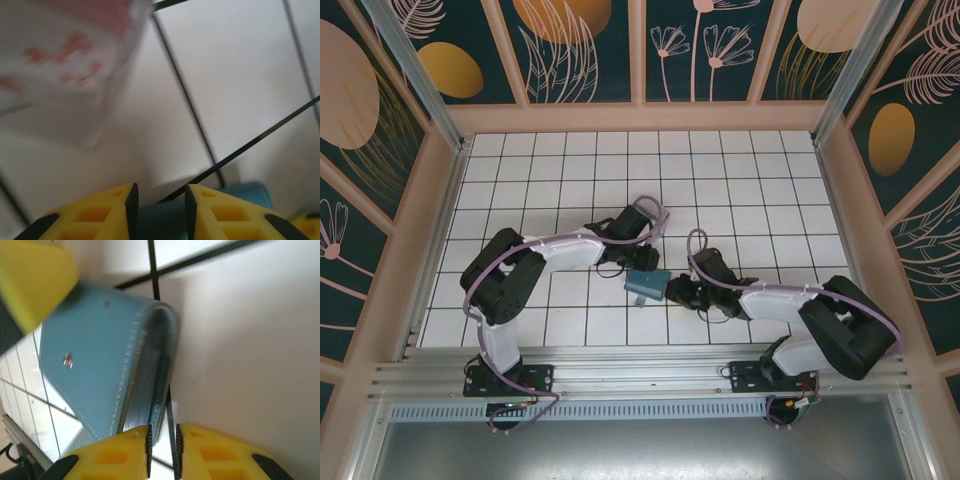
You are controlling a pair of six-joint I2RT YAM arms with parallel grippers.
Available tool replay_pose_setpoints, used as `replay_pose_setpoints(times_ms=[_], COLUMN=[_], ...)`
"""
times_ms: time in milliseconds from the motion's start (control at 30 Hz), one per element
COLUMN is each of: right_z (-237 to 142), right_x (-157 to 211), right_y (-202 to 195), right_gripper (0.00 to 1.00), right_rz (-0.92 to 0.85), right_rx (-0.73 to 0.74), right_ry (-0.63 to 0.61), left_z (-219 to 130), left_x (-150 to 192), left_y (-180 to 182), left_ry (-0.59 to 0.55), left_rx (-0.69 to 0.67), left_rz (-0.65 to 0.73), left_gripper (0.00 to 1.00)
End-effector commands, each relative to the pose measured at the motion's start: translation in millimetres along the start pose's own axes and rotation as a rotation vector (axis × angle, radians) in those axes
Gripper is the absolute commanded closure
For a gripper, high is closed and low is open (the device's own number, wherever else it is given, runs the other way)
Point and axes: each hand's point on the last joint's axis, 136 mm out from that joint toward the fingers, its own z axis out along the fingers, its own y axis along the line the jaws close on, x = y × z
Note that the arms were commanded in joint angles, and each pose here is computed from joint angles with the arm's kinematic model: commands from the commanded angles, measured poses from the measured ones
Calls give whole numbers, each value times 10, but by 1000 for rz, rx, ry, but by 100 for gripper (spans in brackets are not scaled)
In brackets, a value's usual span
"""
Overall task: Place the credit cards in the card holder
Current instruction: Rotate the card holder at the bottom-center of the table.
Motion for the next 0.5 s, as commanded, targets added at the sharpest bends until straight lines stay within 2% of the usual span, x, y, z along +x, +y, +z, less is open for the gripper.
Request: replay_pose_setpoints(times_ms=[0,133,300,467], right_z=[108,324,530,606], right_x=[-290,-358,-571,-781], right_y=[438,687,834,1092], right_gripper=[76,76,77,77], right_rz=[-110,-157,-226,-285], right_rx=[-101,-153,-128,-166], right_ry=[-19,31,26,27], left_z=[-137,-257,-432,-436], left_x=[235,388,567,785], left_y=[256,445,623,651], left_ry=[26,13,-13,10], left_rx=[-103,-137,-169,-138], left_rz=[-95,-168,-238,-295], left_gripper=[66,67,68,69])
